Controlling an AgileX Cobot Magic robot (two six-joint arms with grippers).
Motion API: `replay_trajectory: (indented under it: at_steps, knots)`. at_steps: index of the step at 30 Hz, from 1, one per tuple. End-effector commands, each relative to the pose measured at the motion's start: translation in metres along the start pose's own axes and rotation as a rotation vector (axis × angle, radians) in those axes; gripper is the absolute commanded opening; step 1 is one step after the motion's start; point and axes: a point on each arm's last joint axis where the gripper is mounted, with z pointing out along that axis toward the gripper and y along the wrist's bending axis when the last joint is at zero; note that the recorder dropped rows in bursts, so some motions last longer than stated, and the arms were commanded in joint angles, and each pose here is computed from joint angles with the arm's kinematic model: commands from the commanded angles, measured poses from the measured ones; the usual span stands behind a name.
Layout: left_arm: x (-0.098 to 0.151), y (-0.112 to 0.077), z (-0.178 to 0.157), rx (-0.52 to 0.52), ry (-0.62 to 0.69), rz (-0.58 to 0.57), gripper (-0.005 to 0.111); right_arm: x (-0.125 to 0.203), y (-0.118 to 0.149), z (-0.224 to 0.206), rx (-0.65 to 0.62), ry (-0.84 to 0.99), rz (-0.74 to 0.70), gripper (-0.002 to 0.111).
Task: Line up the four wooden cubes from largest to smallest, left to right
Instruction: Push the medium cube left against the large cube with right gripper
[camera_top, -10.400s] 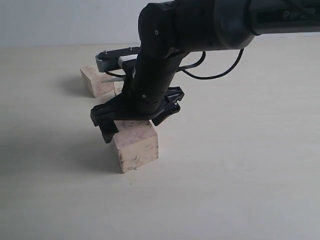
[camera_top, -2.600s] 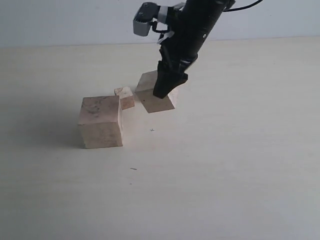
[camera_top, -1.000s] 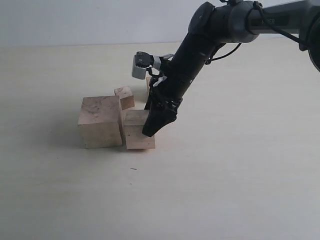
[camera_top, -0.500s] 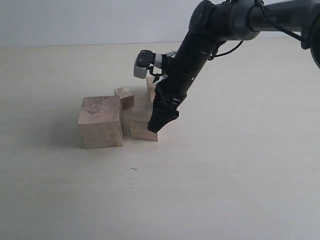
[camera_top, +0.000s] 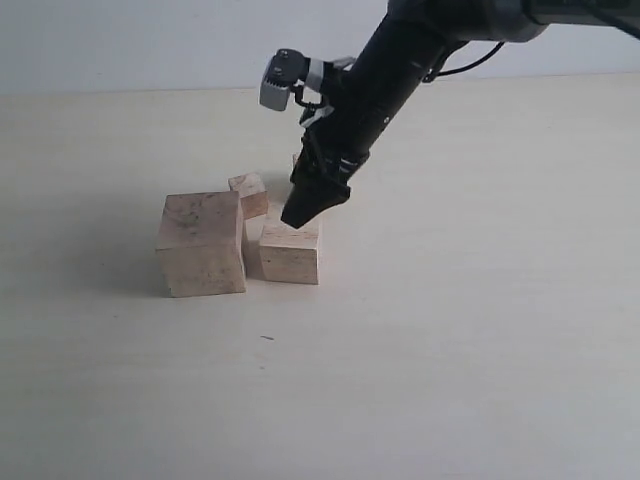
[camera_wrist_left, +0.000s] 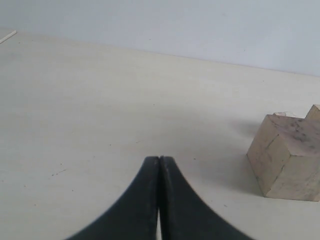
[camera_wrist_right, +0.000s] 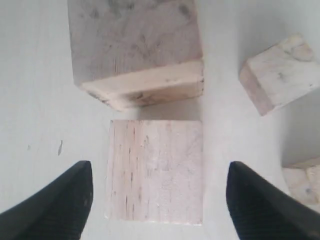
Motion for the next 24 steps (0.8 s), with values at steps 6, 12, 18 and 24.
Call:
replay_trajectory:
  at_steps: [6,12,18,24]
  knots:
    - [0.000,0.000,0.000,0.003,-0.006,-0.001,0.000,0.007,0.006,-0.050,0.246,0.246,0.175,0.065]
    - [0.000,0.000,0.000,0.003,-0.006,-0.001,0.000,0.013,0.000,-0.048,0.301,0.273,0.319,0.058]
    - [0.000,0.000,0.000,0.003,-0.006,-0.001,0.000,0.031,-0.013,-0.008,0.216,0.322,0.370,0.058]
    - [0.000,0.000,0.000,0.003,-0.006,-0.001,0.000,0.034,-0.016,0.024,0.098,0.261,0.414,0.053]
